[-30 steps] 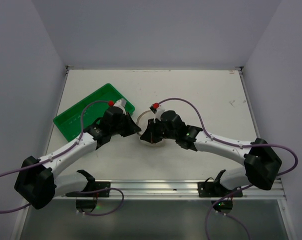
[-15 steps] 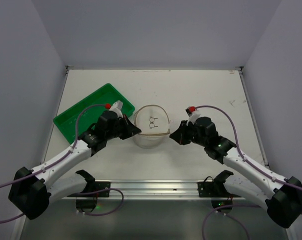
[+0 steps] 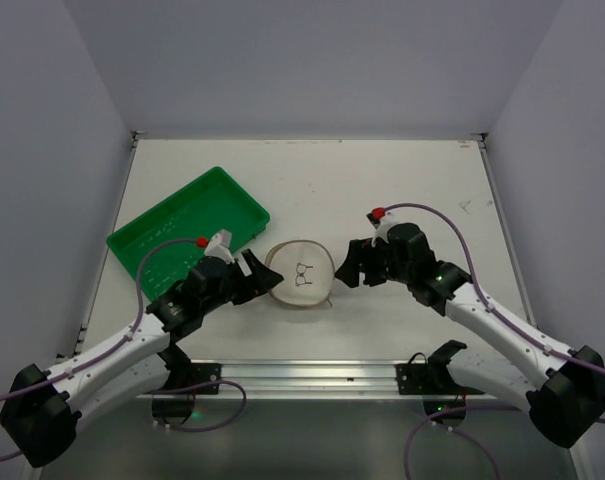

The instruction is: Unzip the laundry bag and remove the bra

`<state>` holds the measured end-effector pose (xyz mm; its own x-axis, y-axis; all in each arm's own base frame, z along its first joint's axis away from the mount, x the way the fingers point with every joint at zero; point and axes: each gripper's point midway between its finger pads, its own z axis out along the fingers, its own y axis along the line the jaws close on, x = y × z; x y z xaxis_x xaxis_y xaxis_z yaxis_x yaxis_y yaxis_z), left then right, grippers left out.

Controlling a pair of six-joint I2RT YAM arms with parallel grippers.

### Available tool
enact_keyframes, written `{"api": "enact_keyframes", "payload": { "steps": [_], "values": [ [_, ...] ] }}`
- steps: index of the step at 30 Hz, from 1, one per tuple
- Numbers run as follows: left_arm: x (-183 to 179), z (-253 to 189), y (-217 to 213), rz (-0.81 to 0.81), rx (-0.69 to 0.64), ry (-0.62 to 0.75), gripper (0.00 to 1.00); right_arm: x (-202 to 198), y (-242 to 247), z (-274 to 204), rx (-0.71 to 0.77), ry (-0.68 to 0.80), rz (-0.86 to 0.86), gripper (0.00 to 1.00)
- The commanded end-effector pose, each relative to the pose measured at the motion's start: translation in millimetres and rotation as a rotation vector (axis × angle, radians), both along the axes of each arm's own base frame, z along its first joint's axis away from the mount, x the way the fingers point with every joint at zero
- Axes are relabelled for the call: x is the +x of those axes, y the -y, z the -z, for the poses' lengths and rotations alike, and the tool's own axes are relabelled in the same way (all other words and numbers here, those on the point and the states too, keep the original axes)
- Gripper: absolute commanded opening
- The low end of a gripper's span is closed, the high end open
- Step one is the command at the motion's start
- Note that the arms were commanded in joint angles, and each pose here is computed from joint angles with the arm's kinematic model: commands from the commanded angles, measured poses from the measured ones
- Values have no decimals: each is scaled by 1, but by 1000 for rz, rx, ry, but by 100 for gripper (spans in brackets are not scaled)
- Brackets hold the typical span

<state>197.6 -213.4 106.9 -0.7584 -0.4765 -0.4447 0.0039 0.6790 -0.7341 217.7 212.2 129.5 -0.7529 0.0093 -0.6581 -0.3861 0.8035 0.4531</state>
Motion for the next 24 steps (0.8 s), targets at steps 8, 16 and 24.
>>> {"api": "enact_keyframes", "payload": {
  "steps": [8, 16, 24],
  "values": [
    [35, -69, -18, -49, 143, 255, 75, 5, -9, -80, 61, 184, 31, 76],
    [62, -81, 17, 216, 343, 392, 61, -1, -13, -67, 80, 155, 7, 76],
    [87, -61, 25, 281, 443, 389, 61, -8, -8, -61, 90, 171, -1, 76]
  ]
}}
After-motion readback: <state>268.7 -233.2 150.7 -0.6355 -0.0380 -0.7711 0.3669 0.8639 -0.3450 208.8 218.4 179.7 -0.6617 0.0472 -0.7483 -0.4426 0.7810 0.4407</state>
